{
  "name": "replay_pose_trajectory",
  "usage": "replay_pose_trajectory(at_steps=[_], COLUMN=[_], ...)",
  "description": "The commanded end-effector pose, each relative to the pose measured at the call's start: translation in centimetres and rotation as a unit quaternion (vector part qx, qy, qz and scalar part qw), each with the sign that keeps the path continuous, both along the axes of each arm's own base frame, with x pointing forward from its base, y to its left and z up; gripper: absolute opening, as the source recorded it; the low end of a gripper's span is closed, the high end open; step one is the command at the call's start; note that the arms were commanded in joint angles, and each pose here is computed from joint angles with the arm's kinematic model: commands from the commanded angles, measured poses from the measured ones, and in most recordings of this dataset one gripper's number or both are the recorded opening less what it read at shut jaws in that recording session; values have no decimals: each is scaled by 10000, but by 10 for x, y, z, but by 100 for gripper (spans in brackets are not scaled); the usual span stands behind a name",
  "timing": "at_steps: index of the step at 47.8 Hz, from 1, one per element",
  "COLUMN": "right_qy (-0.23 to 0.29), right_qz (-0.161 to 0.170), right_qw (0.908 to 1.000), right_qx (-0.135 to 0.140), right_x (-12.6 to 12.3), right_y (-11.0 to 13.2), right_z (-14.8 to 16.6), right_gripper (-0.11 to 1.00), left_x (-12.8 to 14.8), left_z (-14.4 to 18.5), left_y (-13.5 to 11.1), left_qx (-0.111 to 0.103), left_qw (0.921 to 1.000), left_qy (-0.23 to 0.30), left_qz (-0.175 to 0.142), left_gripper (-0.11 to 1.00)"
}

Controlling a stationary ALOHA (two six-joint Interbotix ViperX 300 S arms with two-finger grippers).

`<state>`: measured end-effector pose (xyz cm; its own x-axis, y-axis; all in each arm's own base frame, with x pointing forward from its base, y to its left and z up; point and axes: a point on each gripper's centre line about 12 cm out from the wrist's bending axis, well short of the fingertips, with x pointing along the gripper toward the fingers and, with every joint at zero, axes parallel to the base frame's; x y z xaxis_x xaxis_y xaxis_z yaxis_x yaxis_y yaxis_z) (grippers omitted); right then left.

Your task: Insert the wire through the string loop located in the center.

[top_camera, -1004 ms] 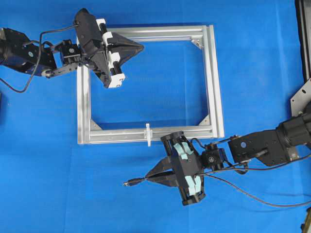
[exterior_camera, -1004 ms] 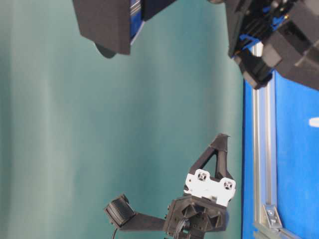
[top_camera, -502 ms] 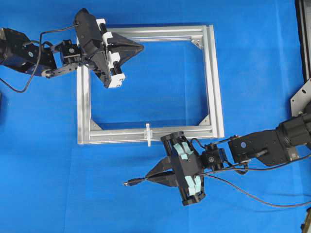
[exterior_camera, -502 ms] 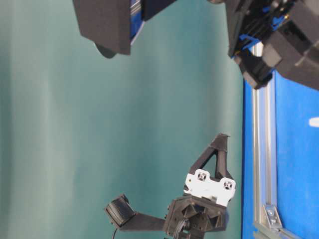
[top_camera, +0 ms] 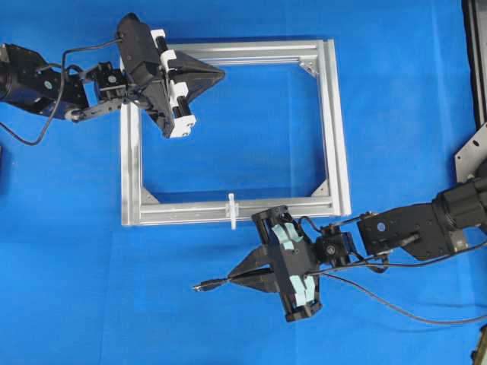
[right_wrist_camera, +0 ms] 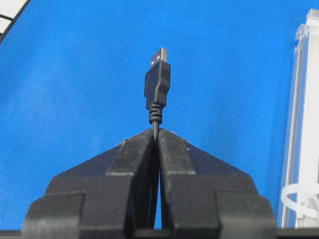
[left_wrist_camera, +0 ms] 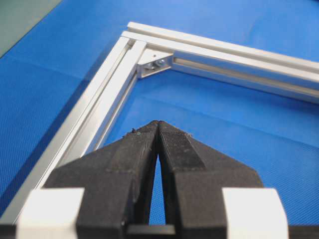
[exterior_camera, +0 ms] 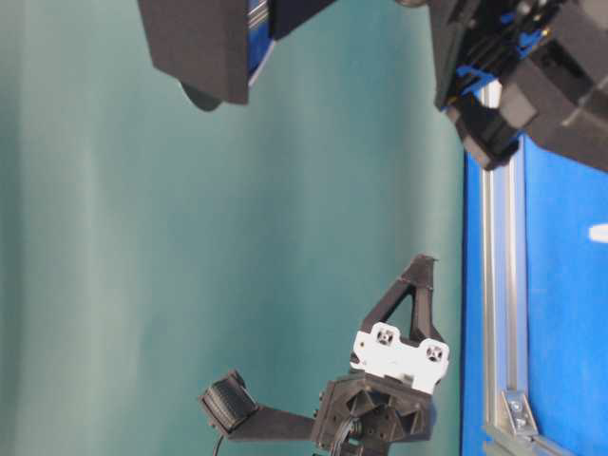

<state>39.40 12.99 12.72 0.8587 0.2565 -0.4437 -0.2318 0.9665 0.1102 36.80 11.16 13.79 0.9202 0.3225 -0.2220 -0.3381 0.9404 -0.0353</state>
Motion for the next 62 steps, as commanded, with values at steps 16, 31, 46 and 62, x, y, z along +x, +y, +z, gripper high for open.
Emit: replay_pose_trajectory(at_steps=[16,31,46,62], right_qy=[-218,-225,-85,168], right_qz=[16,16,3,-30], right_qw=[9997,9997,10000,9999], right_qx=[75,77,37,-3], right_x=[2,2,-17,-53], right_y=[2,2,-5,-17], right_z=[16,17,10,1], right_gripper=[-2,-2,-2,-2], left_x=[4,4,4,3], left_z=[19,19,19,19], left_y=[2,2,2,1], left_qx=[90,88,90,85], left_qw=[9996,9996,9996,9996], left_qy=[-277,-270,-277,-263], left_qz=[-3,4,-3,-4], left_gripper=[0,0,0,0])
